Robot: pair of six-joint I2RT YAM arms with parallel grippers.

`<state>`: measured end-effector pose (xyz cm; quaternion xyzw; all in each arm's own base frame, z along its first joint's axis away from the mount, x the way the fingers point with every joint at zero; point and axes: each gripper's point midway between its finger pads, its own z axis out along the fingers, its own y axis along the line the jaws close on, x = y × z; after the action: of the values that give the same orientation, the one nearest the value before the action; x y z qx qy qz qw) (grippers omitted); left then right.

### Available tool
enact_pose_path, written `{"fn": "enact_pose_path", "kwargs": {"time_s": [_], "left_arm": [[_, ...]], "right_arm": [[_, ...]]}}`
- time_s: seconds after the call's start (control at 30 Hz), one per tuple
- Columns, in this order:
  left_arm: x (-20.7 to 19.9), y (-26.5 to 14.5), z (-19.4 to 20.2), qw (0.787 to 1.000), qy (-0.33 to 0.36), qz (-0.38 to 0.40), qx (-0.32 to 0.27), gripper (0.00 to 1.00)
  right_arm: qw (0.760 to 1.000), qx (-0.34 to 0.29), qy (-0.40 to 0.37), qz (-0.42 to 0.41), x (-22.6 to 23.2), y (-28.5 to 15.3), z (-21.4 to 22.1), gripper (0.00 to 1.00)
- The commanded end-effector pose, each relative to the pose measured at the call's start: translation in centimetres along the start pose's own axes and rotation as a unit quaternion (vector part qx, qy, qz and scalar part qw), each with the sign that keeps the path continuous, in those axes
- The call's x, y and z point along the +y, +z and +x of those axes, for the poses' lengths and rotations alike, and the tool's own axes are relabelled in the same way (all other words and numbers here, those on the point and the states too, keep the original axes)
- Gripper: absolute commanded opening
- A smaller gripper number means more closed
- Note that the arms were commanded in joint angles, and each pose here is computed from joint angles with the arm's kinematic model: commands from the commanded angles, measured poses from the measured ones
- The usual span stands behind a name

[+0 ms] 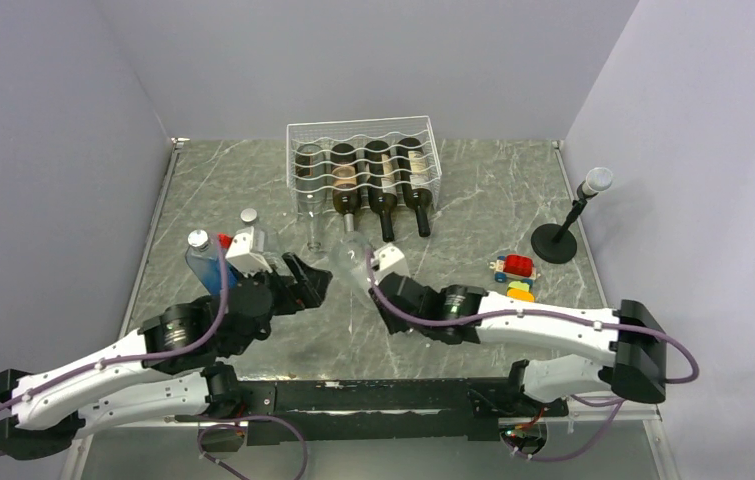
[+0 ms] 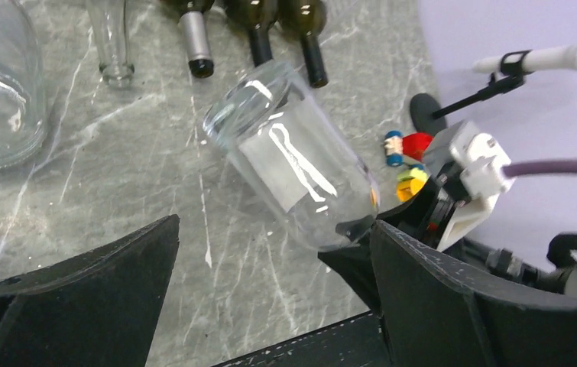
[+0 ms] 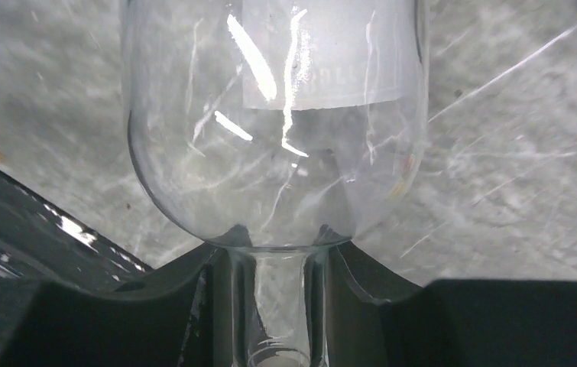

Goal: Put the wine bottle on the wine rack

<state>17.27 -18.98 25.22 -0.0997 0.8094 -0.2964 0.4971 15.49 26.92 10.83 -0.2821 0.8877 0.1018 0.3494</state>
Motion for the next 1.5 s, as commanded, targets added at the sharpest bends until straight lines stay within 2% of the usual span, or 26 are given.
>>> {"fn": "enact_pose_path", "kwargs": {"time_s": [0.0, 0.17, 0.33, 0.53, 0.67, 0.77, 1.0, 1.47], "left_arm": [[-1.0, -1.7, -3.2, 0.999, -0.001, 0.025, -0.03, 0.99], [-0.9, -3.2, -4.6, 0.998, -0.013, 0.045, -0.04, 0.99], [-0.7, -3.9, -4.9, 0.997, -0.027, 0.059, -0.044, 0.99], [-0.8, -4.2, -4.7, 0.997, -0.031, 0.064, -0.034, 0.99], [-1.5, -4.1, -4.3, 0.997, -0.03, 0.074, -0.022, 0.99], [-1.5, -3.9, -3.7, 0.997, -0.032, 0.072, -0.012, 0.99], [-1.7, -4.0, -3.5, 0.997, -0.037, 0.074, -0.004, 0.99], [-2.0, -4.6, -5.0, 0.995, -0.044, 0.081, -0.022, 0.99]], "right_arm": [[0.98, -0.182, 0.082, 0.017, -2.7, -5.1, -11.9, 0.0], [0.964, -0.236, 0.116, 0.047, -7.2, -6.3, -16.4, 0.0], [0.944, -0.28, 0.148, 0.09, -12.4, -5.4, -21.4, 0.0], [0.933, -0.293, 0.167, 0.123, -17.3, -1.9, -26.4, 0.0], [0.929, -0.283, 0.193, 0.144, -19.9, 1.3, -28.1, 0.0], [0.92, -0.297, 0.206, 0.15, -20.9, 1.7, -30.0, 0.0], [0.921, -0.28, 0.211, 0.172, -23.7, 5.0, -31.2, 0.0], [0.93, -0.252, 0.191, 0.189, -26.9, 9.8, -29.5, 0.0]]}}
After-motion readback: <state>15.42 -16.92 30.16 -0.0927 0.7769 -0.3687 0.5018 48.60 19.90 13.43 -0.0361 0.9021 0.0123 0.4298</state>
